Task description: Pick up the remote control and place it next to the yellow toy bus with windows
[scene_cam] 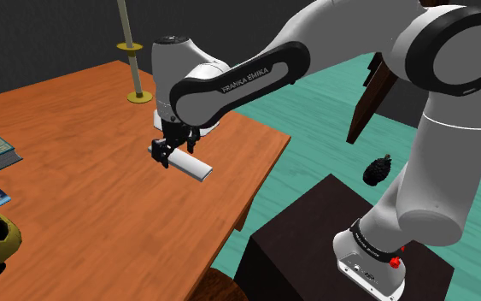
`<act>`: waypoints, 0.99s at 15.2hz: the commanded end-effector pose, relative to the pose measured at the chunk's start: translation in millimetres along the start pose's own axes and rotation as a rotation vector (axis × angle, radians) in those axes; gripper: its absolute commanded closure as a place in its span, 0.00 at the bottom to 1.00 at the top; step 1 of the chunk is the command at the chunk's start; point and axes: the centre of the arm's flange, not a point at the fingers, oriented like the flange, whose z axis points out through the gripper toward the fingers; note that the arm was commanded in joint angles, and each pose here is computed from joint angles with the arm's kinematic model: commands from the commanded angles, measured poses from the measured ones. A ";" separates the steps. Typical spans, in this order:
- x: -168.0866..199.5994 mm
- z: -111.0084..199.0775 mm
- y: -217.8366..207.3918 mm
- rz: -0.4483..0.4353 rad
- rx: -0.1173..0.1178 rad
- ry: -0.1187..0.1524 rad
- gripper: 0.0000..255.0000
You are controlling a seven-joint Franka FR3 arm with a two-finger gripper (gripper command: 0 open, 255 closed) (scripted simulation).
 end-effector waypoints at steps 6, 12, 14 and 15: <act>0.2 0.9 -0.1 0.000 0.000 0.000 1.00; 0.1 0.5 -0.5 0.000 0.000 0.000 1.00; 0.2 0.5 -0.6 0.000 0.000 0.000 1.00; 0.2 0.9 -0.2 0.000 0.000 0.000 1.00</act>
